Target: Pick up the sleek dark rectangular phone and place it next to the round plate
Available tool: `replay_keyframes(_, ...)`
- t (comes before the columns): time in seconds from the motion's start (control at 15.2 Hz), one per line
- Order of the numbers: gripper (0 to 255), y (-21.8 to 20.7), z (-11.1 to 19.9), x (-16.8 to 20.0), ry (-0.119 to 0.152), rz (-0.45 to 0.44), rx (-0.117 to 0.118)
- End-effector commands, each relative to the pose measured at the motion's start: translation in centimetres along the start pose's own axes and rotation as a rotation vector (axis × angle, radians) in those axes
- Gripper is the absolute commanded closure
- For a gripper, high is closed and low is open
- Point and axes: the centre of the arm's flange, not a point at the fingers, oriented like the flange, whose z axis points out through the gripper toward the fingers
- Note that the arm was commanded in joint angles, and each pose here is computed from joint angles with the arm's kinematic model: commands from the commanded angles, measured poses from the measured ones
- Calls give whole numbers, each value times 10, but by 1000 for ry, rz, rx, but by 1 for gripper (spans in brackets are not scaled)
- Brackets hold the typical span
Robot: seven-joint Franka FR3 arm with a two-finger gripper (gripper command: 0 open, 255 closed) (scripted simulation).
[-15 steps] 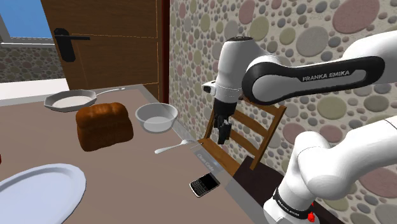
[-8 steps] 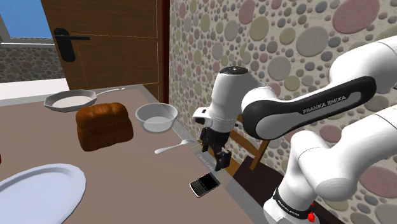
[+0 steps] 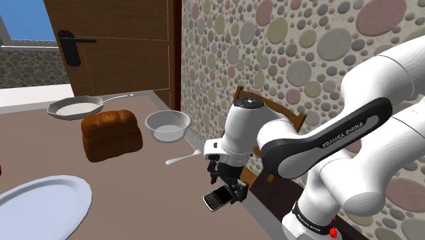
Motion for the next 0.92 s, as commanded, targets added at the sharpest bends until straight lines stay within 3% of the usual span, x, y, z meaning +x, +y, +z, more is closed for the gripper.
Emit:
replay_keyframes(0.0,0,0,10,0,1,-3,-1)
replay_keyframes(0.2,0,0,24,0,1,-3,-1)
replay_keyframes(0.66,0,0,24,0,1,-3,-1)
replay_keyframes(0.73,255,0,24,0,1,-3,-1)
replay_keyframes(0.86,255,0,24,0,1,-3,-1)
